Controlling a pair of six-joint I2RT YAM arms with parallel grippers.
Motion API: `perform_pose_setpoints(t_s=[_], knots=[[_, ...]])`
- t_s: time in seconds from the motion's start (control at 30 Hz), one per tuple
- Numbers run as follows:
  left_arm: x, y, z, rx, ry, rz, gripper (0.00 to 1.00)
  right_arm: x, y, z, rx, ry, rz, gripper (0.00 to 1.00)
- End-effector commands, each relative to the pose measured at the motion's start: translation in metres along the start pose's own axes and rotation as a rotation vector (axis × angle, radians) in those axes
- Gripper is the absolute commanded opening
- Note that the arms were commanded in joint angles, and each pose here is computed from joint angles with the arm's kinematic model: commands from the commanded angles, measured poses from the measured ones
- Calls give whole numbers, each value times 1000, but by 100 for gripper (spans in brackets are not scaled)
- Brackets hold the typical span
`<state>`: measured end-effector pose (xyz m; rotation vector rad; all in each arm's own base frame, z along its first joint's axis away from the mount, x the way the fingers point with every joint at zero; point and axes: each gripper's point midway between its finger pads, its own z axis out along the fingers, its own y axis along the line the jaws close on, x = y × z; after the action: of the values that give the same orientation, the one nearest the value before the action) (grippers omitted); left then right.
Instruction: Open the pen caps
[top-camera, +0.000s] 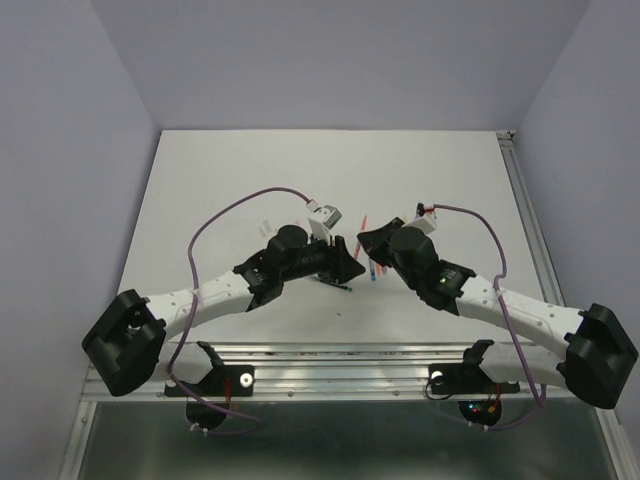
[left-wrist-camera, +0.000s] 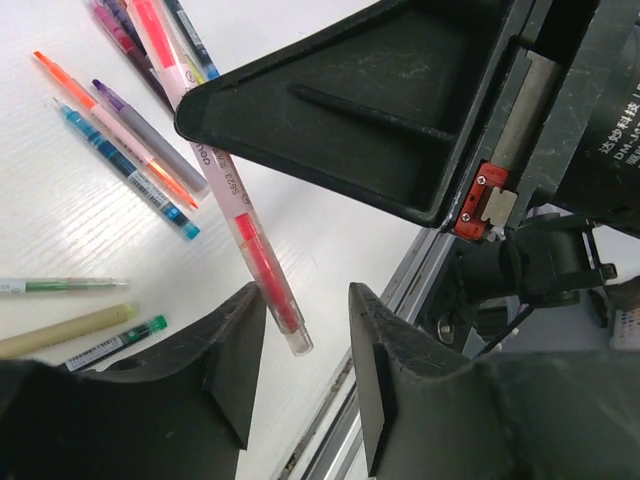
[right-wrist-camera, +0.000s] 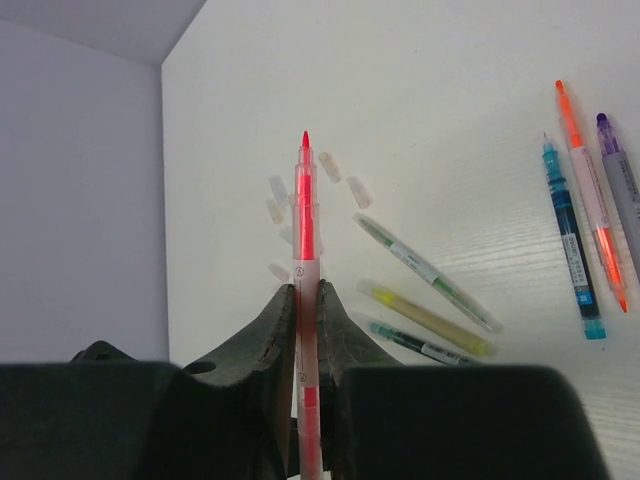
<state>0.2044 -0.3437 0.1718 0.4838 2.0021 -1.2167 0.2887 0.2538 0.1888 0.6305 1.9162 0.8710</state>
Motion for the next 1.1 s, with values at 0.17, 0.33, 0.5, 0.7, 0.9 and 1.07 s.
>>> perform_pose_setpoints(t_s=[0.17, 0.33, 0.5, 0.7, 0.9, 1.07], knots=[[-28, -22, 3, 54, -65, 50, 12, -23, 35, 3, -58, -60, 27, 1], [-25, -13, 2, 12, -69, 22, 0, -29, 39, 7, -56, -89, 8, 1], [-5, -6, -5, -16, -50, -35, 0, -41, 37, 12, -32, -161, -20, 1], [40, -9, -15, -17, 28, -133, 0, -96, 14, 26, 162, -488, -97, 1], [69, -28, -33, 17, 67, -230, 0, -134, 4, 44, 292, -639, -155, 1], [72, -24, -42, -22, 42, -284, 0, -126, 5, 66, 229, -527, -209, 1]])
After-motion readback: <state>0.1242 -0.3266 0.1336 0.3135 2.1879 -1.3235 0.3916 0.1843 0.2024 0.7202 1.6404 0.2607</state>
